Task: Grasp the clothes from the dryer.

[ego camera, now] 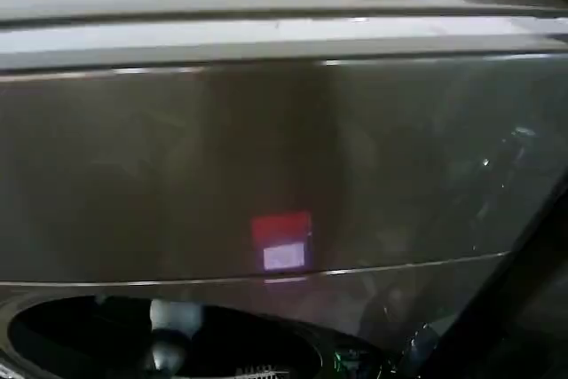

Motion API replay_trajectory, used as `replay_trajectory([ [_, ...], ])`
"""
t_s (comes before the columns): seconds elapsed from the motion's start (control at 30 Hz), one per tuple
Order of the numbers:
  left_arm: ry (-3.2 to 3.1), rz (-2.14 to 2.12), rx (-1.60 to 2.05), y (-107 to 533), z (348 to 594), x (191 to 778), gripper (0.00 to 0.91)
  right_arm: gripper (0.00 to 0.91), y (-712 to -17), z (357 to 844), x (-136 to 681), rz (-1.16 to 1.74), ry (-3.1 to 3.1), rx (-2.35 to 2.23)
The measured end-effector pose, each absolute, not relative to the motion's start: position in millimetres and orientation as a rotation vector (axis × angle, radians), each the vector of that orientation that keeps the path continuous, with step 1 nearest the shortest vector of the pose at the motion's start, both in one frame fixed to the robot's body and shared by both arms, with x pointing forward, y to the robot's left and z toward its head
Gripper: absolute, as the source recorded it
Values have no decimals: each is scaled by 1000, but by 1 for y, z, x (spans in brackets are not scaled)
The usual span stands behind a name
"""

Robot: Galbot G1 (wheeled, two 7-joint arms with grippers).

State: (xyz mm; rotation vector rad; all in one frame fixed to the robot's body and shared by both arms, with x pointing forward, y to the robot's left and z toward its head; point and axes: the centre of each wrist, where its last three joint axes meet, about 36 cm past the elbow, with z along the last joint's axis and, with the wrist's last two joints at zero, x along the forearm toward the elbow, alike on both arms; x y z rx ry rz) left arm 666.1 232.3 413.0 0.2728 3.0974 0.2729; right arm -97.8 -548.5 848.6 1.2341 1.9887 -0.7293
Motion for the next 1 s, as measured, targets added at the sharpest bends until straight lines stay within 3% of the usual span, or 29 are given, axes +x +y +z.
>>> replay_trajectory([
  [0.57, 2853, 28, 22, 216, 393, 599, 0, 907, -546, 849, -98, -757, 1975, 1232],
  [1.0, 2795, -25, -10, 208, 391, 569, 0, 907, -546, 850, -100, -767, 1964, 1226],
])
